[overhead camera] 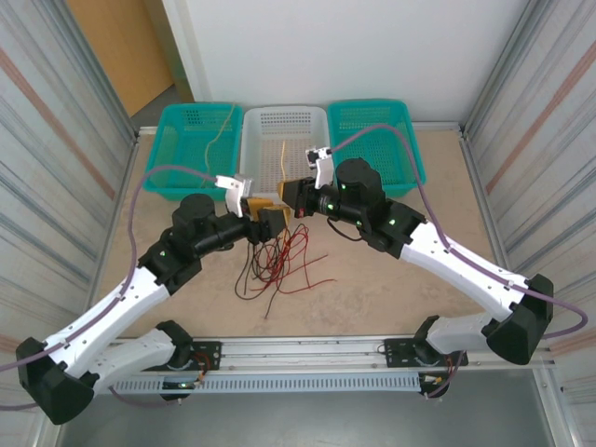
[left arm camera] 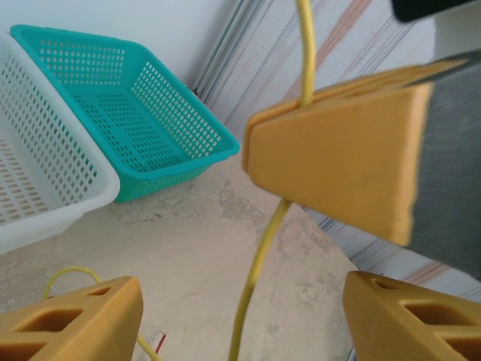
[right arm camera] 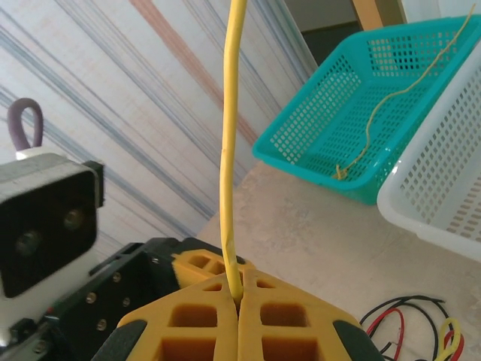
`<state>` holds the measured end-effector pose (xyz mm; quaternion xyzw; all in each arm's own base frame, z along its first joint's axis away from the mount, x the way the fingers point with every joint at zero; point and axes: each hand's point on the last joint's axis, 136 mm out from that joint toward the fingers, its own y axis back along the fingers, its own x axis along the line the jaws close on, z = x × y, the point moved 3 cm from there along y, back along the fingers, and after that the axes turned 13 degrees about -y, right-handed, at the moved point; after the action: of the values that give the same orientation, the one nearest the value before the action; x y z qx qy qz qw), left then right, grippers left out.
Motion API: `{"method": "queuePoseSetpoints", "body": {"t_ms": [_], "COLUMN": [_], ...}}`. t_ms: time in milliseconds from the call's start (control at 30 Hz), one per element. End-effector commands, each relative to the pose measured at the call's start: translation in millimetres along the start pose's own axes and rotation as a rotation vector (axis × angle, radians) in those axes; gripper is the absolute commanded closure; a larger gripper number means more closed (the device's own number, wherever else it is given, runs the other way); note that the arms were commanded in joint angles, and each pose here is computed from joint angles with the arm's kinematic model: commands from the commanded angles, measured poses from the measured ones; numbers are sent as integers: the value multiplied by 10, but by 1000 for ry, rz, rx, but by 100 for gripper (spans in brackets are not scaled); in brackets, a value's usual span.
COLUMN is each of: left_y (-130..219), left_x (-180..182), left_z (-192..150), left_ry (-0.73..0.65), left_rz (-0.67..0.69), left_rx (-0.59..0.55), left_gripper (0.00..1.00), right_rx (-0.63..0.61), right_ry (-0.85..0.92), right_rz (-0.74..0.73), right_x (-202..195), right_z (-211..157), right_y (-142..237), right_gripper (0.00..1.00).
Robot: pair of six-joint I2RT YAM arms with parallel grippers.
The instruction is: Untangle the cables
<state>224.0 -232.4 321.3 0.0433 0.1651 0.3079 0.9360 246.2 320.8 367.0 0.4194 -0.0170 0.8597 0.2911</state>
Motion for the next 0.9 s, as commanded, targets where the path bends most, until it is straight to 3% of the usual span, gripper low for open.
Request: {"method": "queuePoseSetpoints", "body": {"t_ms": [0, 100, 433, 867], "left_y": [28, 21, 56, 94], "left_x": [3, 15, -2, -32], "left_z": [70, 42, -55, -93], "left_ry": [-68, -86, -147, -182], "left_rz": [27, 35, 23, 3], "left_rx": [-11, 11, 71, 59], "left_gripper": [32, 36, 36, 42], "right_rx": [-33, -29, -6, 33], "right_ry": [49, 55, 58, 64], "right_rz": [20, 10, -26, -50], "right_x": [163, 151, 88, 82], "right_z": [108, 102, 62, 14], "right_y": [64, 73, 65, 50], "right_gripper": [100, 100, 100, 100]}}
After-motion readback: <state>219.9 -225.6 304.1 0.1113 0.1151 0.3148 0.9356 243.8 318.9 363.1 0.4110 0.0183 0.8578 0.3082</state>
